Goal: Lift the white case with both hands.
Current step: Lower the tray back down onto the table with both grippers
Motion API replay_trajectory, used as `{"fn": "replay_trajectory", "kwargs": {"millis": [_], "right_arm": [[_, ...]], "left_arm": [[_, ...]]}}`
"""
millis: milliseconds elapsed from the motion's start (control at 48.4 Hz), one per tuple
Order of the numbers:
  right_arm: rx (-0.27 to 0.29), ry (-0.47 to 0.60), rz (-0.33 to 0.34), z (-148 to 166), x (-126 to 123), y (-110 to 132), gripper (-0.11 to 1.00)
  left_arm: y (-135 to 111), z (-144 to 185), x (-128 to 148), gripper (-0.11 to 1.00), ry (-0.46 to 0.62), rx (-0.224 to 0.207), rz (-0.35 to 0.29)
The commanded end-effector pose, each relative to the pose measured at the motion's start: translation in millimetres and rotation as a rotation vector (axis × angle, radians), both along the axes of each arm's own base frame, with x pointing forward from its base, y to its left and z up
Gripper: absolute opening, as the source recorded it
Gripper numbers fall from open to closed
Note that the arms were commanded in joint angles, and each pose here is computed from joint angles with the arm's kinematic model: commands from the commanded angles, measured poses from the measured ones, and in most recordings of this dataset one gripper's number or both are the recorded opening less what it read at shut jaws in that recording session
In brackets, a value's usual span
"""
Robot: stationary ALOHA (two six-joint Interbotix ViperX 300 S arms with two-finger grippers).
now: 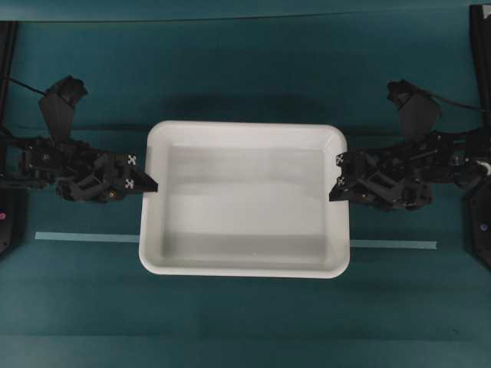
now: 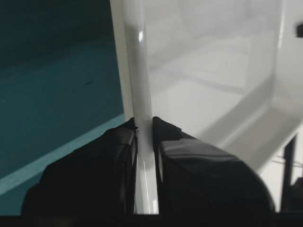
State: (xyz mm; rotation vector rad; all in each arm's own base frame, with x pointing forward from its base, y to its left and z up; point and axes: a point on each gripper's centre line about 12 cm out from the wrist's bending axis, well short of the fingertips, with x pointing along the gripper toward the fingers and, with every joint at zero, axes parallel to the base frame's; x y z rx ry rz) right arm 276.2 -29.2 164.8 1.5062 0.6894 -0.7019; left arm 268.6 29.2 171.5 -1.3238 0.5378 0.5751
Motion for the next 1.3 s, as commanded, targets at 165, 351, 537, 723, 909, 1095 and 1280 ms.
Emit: {"fn": "replay_trajectory", "kwargs": {"millis": [165, 351, 537, 723, 909, 1095, 1280], "right_arm": [[0.006, 0.073, 0.014, -23.3, 1.5, 3.9, 0.12], [0.001, 0.099, 0.026, -36.5, 4.2, 8.3, 0.12], [-0.008, 0.115, 0.034, -44.0, 5.3, 7.6, 0.12], [-0.012, 0.137, 0.039, -51.8, 5.7, 7.2, 0.12], [-0.009, 0.168, 0.039, -61.2, 5.4, 7.1, 0.12], [-0.005, 0.202, 0.039, -71.4, 4.6, 7.0, 0.12], [-0.014, 0.195, 0.036, -73.3, 7.4, 5.5, 0.12]], "left_arm": [[0.4, -23.7, 0.2, 0.07, 0.069, -0.002, -0.004], [0.4, -36.5, 0.5, 0.07, 0.115, -0.008, -0.003], [-1.1, -47.5, 1.9, 0.07, 0.154, -0.019, -0.003], [-1.8, -62.4, 7.6, 0.07, 0.192, -0.022, -0.008], [-1.8, -71.5, 8.2, 0.07, 0.213, -0.025, -0.008], [-2.0, -74.4, 6.0, 0.07, 0.224, -0.026, -0.008], [-1.8, -72.9, 8.5, 0.07, 0.218, -0.025, -0.008]]}}
